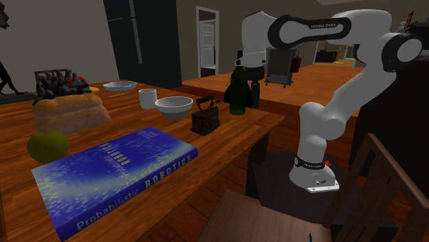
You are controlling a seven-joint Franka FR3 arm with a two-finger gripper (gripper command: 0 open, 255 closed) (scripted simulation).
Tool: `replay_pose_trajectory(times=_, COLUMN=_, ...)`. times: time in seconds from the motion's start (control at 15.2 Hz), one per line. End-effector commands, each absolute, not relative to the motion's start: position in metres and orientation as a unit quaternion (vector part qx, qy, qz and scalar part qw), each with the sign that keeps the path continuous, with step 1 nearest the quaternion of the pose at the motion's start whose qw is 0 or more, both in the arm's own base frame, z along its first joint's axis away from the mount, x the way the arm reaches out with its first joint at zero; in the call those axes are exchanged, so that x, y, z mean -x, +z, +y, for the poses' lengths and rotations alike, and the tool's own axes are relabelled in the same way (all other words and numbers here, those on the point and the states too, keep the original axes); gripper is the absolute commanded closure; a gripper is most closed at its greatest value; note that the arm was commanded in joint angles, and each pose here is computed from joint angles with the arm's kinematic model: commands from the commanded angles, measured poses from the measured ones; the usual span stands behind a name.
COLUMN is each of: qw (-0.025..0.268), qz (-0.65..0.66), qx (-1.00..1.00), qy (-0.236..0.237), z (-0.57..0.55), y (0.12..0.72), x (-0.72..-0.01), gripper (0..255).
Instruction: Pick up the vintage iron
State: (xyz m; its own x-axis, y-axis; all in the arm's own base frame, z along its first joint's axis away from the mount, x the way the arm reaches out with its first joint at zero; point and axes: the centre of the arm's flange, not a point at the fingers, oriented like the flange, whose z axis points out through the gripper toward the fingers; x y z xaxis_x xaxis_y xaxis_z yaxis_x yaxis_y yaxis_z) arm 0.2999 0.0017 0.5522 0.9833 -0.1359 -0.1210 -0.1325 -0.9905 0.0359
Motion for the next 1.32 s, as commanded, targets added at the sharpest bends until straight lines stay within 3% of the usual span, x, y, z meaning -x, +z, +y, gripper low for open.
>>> replay_pose_trajectory(times=0.0, qw=0.014, qz=-0.067, qx=-0.996, qy=-0.062, z=0.002, y=0.552, x=-0.300, gripper=0)
replay_pose_trajectory(times=0.99, qw=0.027, qz=0.284, qx=-0.958, qy=0.029, z=-0.014, y=0.598, x=-0.457, gripper=0)
replay_pose_trajectory(times=1.25, qw=0.027, qz=0.289, qx=-0.956, qy=0.030, z=-0.013, y=0.583, x=-0.460, gripper=0)
